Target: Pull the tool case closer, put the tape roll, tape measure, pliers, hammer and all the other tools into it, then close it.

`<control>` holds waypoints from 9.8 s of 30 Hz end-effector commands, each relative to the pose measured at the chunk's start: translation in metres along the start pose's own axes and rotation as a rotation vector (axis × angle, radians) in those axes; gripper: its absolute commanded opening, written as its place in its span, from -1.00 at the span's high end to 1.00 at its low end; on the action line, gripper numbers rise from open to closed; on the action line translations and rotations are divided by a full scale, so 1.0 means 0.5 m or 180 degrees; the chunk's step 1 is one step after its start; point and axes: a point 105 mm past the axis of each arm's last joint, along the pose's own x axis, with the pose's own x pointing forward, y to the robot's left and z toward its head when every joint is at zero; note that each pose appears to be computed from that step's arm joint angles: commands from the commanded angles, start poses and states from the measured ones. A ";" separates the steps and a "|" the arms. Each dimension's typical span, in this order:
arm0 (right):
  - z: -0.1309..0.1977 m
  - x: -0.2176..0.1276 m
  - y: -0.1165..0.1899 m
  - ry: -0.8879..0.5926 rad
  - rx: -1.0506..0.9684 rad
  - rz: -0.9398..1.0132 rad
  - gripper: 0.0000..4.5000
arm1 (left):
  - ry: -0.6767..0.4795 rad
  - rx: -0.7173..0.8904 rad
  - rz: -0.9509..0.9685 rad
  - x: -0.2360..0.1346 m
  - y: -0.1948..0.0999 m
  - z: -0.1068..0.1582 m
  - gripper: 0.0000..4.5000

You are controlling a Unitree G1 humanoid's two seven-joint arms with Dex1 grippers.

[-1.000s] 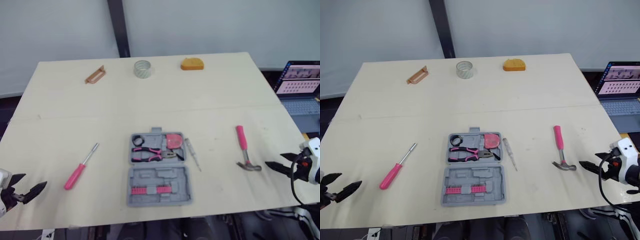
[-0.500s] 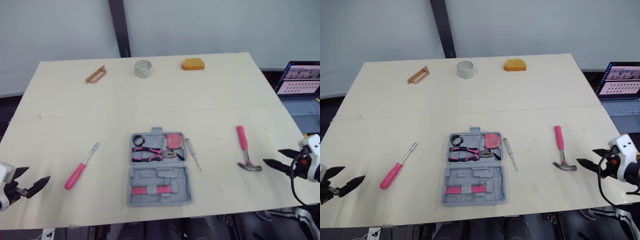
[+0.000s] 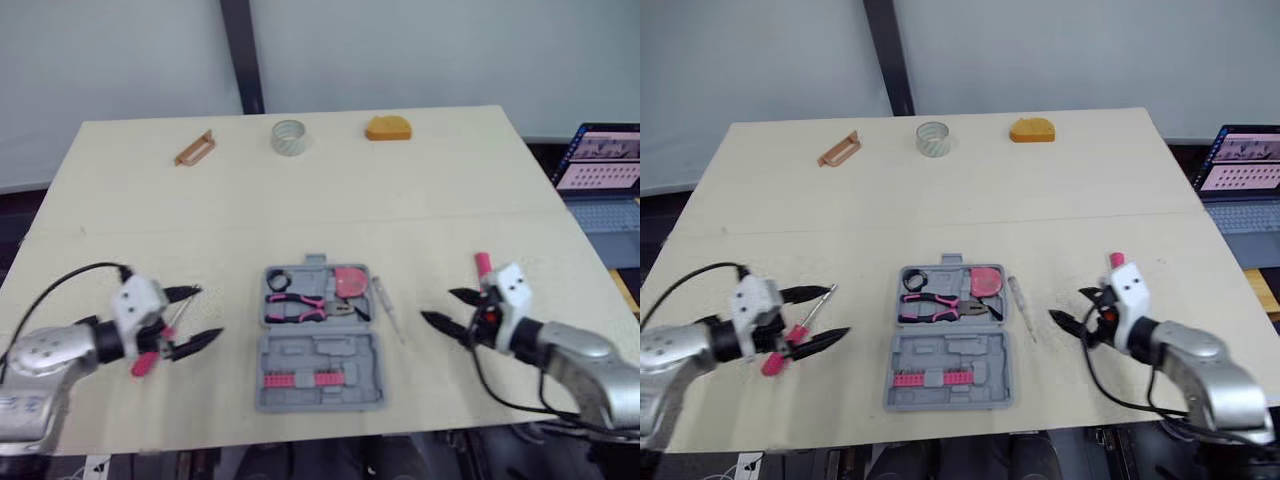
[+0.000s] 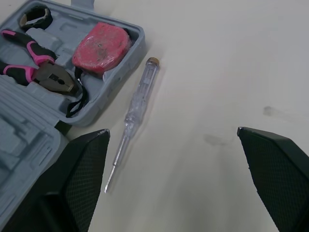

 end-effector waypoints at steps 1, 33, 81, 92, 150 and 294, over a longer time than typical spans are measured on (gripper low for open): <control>0.005 0.029 0.021 -0.0055 -0.0209 -0.0216 -0.99 | -0.0338 0.0255 -0.0414 0.065 -0.041 0.055 -1.00; -0.050 0.123 0.048 -0.0134 -0.0123 -0.0613 0.27 | -0.0935 0.0448 -0.0626 0.169 -0.096 0.095 -1.00; 0.100 0.085 0.282 0.0441 -0.1904 0.2108 0.98 | -0.0128 -0.0219 0.0279 -0.078 -0.156 -0.035 -1.00; 0.087 0.138 0.337 0.0769 -0.2212 0.2061 0.98 | -0.0195 -0.0089 0.0091 -0.091 -0.207 -0.049 -1.00; 0.078 0.190 0.376 0.0994 -0.2656 0.2085 0.98 | -0.0203 -0.0028 0.0222 -0.069 -0.167 -0.049 -1.00; -0.014 0.216 0.304 0.0094 -0.1795 0.2383 0.98 | -0.0315 0.0174 0.0272 -0.029 -0.100 -0.047 -1.00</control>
